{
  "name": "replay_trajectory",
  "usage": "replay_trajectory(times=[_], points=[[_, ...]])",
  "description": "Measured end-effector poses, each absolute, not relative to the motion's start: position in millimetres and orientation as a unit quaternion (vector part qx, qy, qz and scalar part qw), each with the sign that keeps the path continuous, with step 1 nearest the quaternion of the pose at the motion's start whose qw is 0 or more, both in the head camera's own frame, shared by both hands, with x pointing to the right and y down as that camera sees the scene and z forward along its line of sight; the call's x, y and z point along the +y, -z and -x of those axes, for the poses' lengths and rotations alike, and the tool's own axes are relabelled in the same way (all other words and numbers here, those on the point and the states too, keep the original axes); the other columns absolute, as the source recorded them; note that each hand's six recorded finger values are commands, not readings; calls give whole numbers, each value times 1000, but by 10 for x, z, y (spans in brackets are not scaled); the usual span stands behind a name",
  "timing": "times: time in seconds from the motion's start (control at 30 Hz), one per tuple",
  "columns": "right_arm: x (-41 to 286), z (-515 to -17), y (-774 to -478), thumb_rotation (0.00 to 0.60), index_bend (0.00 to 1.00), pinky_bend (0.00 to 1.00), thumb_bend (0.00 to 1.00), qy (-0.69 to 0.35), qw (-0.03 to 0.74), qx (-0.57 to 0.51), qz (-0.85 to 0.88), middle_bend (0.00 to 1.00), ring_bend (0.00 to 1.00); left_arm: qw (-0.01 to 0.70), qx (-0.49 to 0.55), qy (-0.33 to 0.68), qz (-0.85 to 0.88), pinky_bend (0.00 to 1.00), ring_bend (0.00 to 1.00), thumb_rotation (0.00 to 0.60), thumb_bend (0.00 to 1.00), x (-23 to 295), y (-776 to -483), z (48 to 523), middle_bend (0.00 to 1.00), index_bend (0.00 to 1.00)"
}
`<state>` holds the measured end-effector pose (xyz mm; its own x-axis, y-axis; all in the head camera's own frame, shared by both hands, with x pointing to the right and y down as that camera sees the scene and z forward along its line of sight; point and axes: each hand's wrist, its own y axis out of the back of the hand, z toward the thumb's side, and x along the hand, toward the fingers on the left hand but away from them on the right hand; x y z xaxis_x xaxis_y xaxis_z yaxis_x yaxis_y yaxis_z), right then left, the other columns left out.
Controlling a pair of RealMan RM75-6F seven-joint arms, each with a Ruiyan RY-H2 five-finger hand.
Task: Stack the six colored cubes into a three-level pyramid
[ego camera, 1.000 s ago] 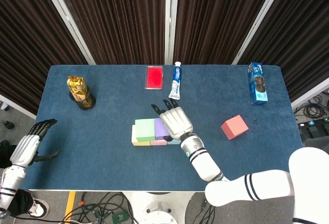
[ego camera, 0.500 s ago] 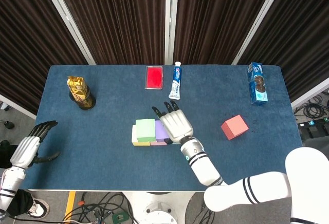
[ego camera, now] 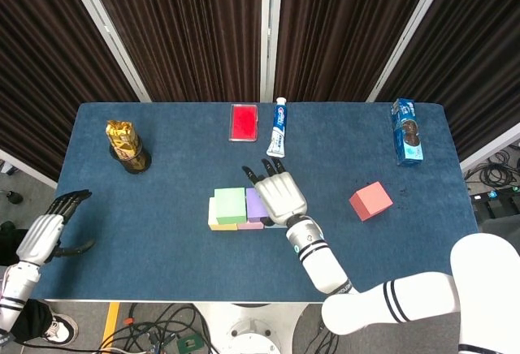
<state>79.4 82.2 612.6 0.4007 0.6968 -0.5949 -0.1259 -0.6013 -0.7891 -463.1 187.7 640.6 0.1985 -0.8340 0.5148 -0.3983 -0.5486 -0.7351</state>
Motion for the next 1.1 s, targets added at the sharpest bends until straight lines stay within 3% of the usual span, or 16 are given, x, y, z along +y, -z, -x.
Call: replay_trajectory(times=[1.1], points=[[822,-747,-6175,600,0,0,122,-515,396,-198,734,591,43,223,417,481,738,48,0,600,228,1899,-6423,4683,67,86]])
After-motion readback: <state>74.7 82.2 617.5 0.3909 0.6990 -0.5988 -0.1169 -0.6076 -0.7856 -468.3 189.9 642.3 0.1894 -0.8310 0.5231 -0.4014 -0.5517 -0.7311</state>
